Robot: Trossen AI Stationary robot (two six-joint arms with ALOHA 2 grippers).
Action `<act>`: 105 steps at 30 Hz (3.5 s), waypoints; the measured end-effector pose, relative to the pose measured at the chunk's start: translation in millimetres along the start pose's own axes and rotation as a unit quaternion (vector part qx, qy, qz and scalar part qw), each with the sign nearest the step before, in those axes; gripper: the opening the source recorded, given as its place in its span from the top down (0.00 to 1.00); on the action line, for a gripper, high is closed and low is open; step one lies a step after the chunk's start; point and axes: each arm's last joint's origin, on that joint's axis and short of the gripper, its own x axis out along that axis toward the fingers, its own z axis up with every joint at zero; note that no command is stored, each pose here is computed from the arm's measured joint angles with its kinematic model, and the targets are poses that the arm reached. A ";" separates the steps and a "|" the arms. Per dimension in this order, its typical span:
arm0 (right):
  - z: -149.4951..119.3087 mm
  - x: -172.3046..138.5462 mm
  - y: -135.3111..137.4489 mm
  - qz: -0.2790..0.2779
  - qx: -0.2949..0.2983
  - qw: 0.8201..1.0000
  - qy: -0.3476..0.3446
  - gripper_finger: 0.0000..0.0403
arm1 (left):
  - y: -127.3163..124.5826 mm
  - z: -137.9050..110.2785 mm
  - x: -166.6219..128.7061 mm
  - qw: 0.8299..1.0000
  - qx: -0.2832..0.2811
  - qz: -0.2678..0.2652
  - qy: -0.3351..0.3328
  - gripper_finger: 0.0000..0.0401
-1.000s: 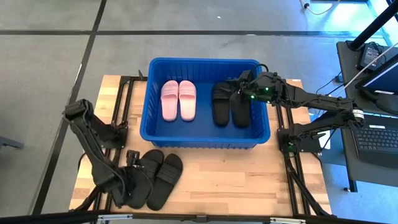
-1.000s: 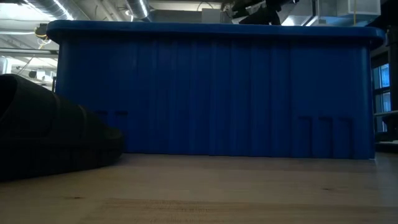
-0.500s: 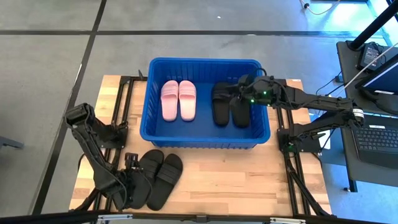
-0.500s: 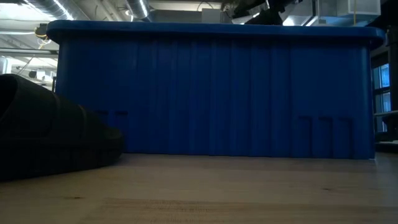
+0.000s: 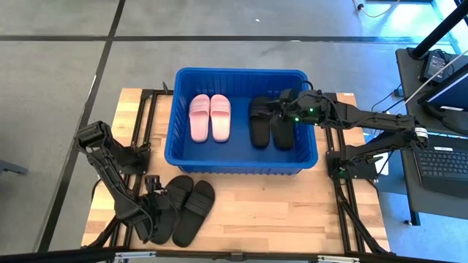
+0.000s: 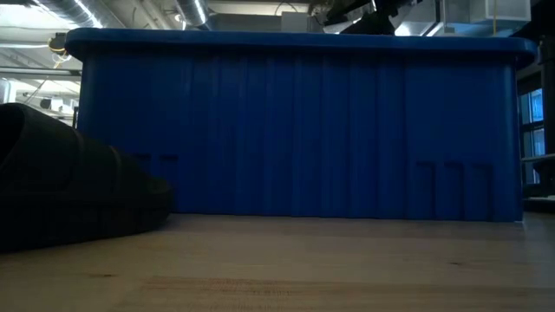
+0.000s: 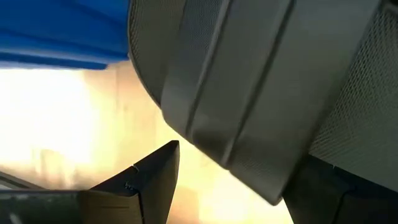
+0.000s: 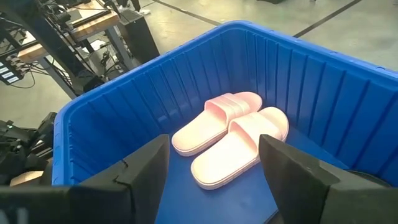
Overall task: Pick and place slides into bin
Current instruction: Put the black slipper into the blue bin
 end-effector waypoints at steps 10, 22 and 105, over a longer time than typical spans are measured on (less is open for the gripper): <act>0.0 0.0 0.0 0.000 0.006 1.000 0.000 0.38 | -5.9 -3.1 -3.5 0.994 -0.091 -0.007 -0.058 0.39; 0.0 0.0 0.0 0.000 0.009 1.000 0.000 0.38 | -14.5 -35.4 -9.8 0.979 -0.150 -0.023 -0.137 0.39; 0.1 -0.2 -0.1 0.000 0.000 1.000 0.000 0.38 | 43.1 69.5 -171.4 0.967 0.051 0.010 -0.250 0.99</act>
